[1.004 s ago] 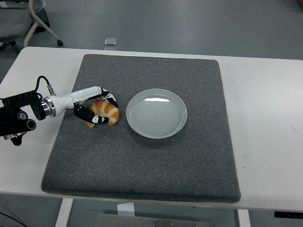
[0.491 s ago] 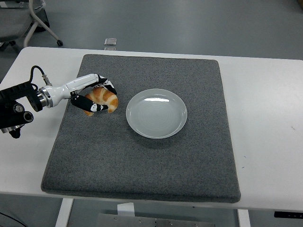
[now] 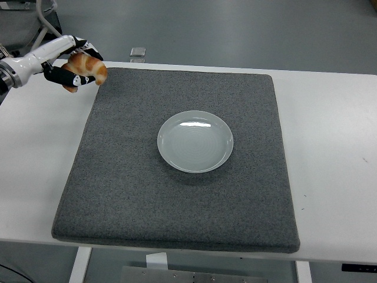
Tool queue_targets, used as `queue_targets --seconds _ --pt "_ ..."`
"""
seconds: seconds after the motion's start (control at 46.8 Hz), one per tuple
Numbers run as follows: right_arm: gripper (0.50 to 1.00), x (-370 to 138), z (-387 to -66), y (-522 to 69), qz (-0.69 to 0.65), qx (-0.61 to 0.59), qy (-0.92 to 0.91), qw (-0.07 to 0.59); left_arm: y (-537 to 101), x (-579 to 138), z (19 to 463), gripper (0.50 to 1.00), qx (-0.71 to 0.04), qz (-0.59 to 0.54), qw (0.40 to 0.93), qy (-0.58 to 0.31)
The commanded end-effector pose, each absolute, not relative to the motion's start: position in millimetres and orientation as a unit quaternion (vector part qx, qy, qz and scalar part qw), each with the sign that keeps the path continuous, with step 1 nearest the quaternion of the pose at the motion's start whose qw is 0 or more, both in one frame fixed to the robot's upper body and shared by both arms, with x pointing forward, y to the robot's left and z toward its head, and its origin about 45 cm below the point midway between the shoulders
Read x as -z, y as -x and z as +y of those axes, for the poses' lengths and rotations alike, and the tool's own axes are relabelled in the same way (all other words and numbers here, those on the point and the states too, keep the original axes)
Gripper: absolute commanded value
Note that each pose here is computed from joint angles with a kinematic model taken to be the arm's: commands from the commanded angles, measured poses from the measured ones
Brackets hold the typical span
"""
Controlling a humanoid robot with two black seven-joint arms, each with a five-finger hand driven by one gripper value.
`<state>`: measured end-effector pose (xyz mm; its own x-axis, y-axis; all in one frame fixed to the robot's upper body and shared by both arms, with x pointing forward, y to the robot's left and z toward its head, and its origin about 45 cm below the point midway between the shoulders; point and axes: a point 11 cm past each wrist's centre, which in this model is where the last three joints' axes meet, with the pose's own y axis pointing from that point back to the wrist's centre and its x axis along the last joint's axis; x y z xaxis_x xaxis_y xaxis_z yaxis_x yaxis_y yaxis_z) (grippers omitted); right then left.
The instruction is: Place the bread on the plate
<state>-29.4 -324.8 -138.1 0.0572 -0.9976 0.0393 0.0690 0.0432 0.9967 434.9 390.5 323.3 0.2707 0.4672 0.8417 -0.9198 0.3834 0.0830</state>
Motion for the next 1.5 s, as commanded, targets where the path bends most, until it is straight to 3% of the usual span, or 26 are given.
queue_targets --seconds 0.0,0.321,0.534,1.09,1.474 --pt "0.93 138 -324 29 -0.478 0.493 -0.486 0.541 -443 -343 399 0.5 -0.47 -0.384 0.736 -0.3" --pt "0.93 138 -324 30 -0.477 0.494 -0.486 0.541 -466 -429 392 0.5 -0.464 -0.418 0.73 -0.277" --pt "0.93 138 -323 30 -0.476 0.495 -0.487 0.54 -480 -467 343 0.5 -0.439 -0.46 0.733 -0.242" --pt "0.93 138 -319 31 -0.473 0.498 -0.49 0.537 -495 -384 189 0.5 -0.373 -0.451 0.782 -0.213" --pt "0.93 138 -320 30 -0.474 0.499 -0.489 0.536 -443 -320 117 0.5 -0.301 -0.429 0.83 -0.19"
